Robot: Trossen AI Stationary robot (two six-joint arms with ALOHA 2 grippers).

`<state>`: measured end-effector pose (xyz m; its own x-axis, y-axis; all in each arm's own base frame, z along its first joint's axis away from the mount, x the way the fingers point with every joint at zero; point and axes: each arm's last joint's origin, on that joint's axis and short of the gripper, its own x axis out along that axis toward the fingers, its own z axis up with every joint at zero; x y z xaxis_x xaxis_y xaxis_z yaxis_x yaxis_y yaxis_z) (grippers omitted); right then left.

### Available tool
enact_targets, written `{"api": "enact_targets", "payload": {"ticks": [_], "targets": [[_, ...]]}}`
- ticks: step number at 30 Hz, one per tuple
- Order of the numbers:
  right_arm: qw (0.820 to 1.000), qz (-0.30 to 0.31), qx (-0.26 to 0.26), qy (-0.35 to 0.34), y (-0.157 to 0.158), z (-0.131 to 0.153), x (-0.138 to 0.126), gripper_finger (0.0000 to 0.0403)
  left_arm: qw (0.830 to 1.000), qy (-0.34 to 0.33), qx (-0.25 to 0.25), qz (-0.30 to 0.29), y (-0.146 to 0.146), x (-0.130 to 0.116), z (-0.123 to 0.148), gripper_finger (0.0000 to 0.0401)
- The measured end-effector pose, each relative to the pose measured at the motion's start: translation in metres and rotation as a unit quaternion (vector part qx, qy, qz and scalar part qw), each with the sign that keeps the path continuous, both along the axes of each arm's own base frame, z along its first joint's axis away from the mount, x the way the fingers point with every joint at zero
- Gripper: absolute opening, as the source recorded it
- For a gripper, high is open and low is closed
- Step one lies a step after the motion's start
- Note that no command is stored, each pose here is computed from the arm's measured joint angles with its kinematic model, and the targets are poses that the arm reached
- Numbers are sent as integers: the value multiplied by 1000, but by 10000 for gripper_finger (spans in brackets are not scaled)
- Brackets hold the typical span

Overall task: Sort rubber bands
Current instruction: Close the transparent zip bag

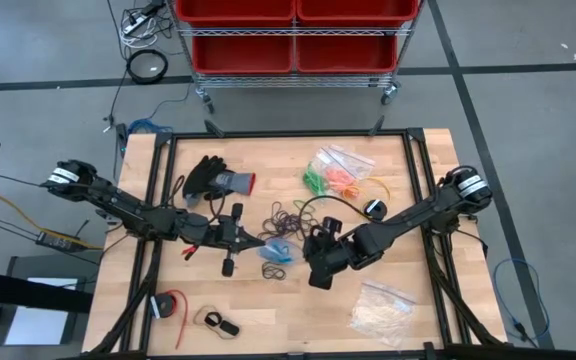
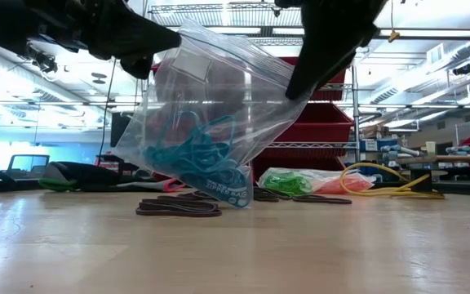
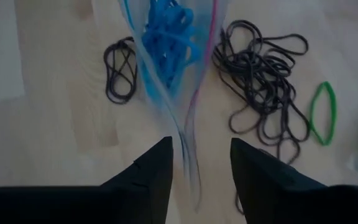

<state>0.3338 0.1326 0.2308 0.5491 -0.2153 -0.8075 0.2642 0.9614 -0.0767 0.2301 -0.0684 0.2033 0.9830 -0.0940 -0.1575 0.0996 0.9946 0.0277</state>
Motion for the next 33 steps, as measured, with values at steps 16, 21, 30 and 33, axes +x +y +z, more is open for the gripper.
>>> {"api": "enact_targets", "payload": {"ticks": [16,21,30,33], "targets": [[1000,15,-6,11,-2,-4,3,6,1000,12,5,12,1,0,-2,0],[1000,7,-7,24,-3,-6,0,3,1000,11,6,13,1,0,-2,0],[1000,9,-2,25,-4,-5,1,1,999,11,11,29,2,-1,-2,34],[1000,12,0,26,-4,-5,1,0,999,14,13,29,2,-2,-1,65]]}}
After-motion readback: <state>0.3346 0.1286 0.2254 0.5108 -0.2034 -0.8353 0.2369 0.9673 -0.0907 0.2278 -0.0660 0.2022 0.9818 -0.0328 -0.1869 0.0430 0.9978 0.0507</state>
